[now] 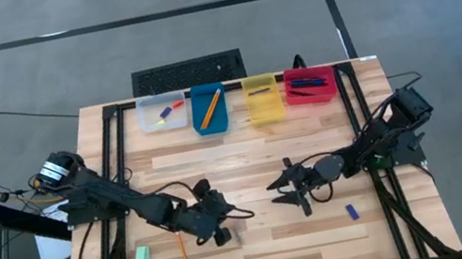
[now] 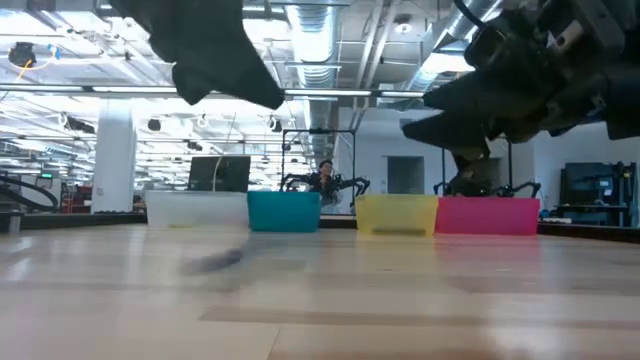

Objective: Sort crayons/erasers/pens/pencils in bins
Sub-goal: Put the blue crayon into the yellow bin

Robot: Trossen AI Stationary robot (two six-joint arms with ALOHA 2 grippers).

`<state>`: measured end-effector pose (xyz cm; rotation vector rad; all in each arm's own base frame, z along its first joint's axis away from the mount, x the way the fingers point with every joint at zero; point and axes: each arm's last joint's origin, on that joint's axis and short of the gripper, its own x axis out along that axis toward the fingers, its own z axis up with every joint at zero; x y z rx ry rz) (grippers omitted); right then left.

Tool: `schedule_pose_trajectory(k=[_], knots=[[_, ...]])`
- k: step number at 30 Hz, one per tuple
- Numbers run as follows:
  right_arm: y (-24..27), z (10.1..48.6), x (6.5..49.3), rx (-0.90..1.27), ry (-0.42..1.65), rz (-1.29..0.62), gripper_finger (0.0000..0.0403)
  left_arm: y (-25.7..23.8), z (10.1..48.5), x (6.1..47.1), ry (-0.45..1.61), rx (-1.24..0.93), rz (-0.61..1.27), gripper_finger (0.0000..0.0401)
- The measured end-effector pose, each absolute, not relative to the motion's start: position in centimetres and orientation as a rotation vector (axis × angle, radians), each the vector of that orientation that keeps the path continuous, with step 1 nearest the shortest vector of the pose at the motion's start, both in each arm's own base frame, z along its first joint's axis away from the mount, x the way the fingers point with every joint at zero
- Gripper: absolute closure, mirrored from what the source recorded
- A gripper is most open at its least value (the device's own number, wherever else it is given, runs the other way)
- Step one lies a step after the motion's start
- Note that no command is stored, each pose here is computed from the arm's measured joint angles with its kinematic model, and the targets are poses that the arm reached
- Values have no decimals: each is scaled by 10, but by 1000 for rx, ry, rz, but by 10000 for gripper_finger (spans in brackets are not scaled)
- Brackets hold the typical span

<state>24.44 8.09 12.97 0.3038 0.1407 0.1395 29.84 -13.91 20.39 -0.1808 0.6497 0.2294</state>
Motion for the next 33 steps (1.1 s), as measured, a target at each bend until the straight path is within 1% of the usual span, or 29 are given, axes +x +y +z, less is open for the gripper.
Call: schedule_pose_trajectory(k=[3,7,13,19,24,28,31,33], knots=[[82,125,247,270,212,127,175,-138,200,296,695,-165,228,399],[85,120,256,213,328,110,180,-146,182,298,772,-156,177,400],[93,124,266,124,382,130,211,-164,148,303,900,-168,46,401],[93,125,268,106,383,130,246,-178,143,308,912,-159,12,399],[93,124,267,104,386,130,262,-184,148,306,957,-221,-70,380],[93,124,267,102,394,129,266,-209,157,302,1005,-237,-169,359],[93,124,267,96,395,129,265,-224,149,299,1075,-181,-164,339],[93,123,267,93,397,130,264,-230,147,301,1084,-159,-136,324]])
